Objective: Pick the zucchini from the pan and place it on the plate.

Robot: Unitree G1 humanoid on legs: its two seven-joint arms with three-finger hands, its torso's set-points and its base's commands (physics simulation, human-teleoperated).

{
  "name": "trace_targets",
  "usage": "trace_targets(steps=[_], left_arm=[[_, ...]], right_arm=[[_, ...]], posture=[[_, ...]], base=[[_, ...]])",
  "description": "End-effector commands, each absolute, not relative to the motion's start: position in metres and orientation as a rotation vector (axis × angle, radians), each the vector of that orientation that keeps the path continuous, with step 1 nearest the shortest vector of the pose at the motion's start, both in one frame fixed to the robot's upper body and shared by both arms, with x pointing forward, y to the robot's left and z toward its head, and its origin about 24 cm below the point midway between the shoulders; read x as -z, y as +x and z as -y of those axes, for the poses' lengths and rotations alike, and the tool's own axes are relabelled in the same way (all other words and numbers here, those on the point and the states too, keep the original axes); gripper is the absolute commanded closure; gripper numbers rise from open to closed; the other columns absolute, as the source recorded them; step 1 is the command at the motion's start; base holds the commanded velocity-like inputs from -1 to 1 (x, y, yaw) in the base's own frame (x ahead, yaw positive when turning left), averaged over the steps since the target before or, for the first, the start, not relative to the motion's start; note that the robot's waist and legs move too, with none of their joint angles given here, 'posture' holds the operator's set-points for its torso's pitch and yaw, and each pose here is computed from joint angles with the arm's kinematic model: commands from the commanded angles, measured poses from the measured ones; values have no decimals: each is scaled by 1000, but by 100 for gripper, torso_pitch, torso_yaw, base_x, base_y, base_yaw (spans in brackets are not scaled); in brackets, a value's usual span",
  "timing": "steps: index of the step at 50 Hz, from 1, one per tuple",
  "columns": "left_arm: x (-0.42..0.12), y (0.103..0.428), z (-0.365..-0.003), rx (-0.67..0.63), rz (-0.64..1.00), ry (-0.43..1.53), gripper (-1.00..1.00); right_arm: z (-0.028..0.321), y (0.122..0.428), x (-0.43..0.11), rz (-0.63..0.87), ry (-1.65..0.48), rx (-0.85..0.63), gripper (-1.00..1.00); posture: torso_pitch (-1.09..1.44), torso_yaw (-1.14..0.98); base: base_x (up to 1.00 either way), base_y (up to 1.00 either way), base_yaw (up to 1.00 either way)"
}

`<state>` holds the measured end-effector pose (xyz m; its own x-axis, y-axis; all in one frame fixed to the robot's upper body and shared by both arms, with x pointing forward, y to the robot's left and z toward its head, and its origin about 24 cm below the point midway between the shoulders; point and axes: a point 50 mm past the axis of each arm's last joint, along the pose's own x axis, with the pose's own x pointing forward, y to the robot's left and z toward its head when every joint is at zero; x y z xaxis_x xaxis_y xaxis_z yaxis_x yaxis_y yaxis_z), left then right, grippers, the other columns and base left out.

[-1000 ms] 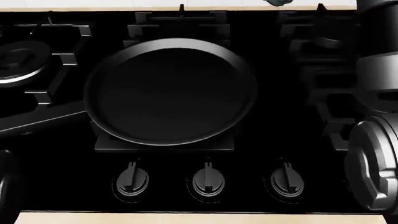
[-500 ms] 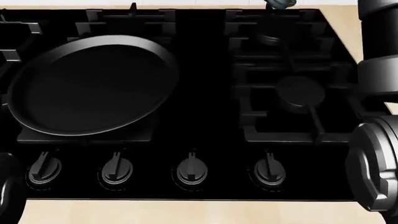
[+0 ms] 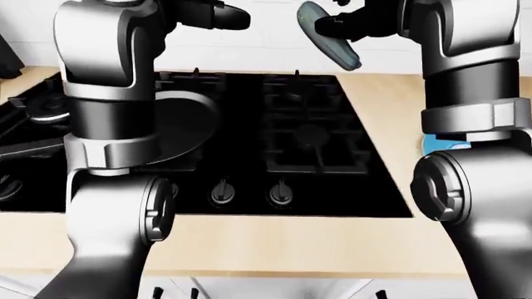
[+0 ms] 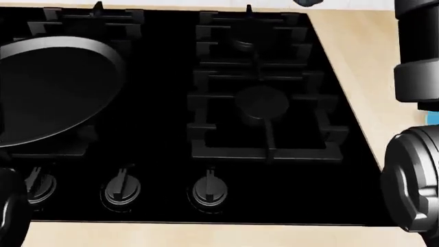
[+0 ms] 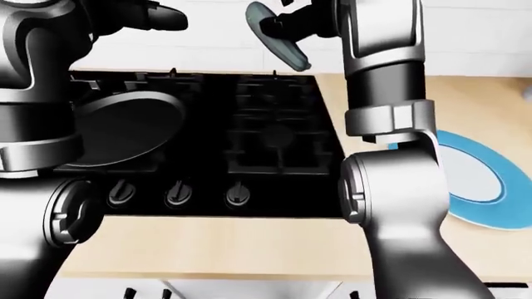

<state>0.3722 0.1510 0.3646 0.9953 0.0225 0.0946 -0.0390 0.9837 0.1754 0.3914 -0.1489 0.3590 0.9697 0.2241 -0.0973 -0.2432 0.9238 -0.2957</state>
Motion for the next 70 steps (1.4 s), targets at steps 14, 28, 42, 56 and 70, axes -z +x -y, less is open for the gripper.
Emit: trace_targets(steps=[14,28,42,56,70], left_arm=[[-388,362,-153,-41,191,174,-100],[-389,361,-152,-40,192,175,-100],[-389,361,-152,-41,193,174,-100],[-390,362,-153,-41,194,175,-100],[-389,362,-151,-39,195,176,-100]], right_arm=[[146,382,-385,38,-328,-234,100],[148,381,-387,39,-326,-228,100],[149,381,-387,39,-326,-227,100],[148,381,-388,36,-329,-228,100],[148,381,-387,38,-326,-228,100]], posture=[[0,0],[0,0],[0,0],[0,0],[0,0]], base=[[0,-45,0],[0,-45,0],[0,-45,0],[0,-45,0],[0,-45,0]])
